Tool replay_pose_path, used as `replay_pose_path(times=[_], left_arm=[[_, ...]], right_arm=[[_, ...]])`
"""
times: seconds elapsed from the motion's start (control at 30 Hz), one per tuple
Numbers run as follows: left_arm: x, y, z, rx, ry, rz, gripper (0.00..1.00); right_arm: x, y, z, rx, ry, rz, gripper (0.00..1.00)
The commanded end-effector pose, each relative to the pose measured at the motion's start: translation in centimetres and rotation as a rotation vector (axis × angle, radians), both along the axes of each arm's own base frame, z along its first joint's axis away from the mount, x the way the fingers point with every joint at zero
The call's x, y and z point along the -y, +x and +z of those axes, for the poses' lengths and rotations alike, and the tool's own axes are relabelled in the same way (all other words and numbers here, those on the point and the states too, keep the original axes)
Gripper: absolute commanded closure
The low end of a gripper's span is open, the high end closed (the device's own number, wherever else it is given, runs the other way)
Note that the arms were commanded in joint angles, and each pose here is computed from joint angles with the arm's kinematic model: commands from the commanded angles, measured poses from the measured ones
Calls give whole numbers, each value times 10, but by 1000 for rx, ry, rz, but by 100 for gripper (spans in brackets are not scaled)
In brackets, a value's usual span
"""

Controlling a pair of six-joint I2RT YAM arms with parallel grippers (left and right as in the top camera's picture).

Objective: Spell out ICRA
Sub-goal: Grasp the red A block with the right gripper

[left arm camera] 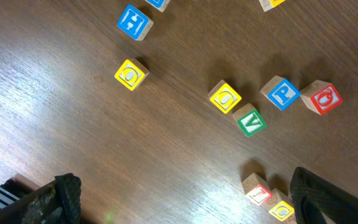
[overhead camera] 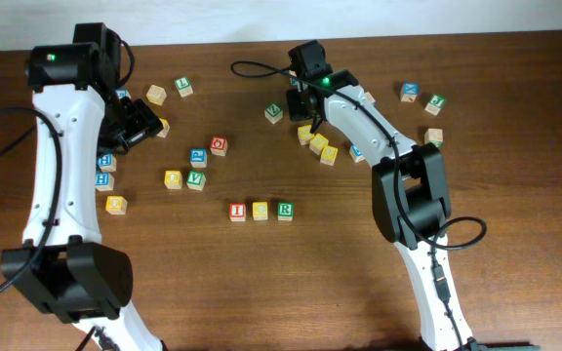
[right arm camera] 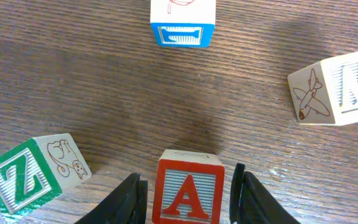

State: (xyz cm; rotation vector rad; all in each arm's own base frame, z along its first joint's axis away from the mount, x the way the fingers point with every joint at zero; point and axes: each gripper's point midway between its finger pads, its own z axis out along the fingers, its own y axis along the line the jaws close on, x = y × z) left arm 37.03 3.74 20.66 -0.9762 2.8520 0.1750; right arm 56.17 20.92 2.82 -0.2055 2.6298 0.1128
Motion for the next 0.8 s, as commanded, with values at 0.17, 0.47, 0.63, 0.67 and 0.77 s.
replay_pose_path(times=[0.17, 0.47, 0.63, 0.67, 0.77], left_arm=[[-2, 0, 5, 14, 2, -3, 1], [-2, 0, 5, 14, 1, -3, 1], [-2, 0, 5, 14, 2, -3, 1], [-2, 0, 5, 14, 1, -3, 1], [-2, 0, 5, 14, 2, -3, 1]], right_arm=[[-8, -4, -10, -25, 5, 2, 64], [-10, 5, 18, 24, 24, 0, 79], [-1, -14, 126, 91, 45, -3, 79], [5, -30, 153, 87, 43, -4, 79], [27, -85, 225, 82, 41, -3, 79]])
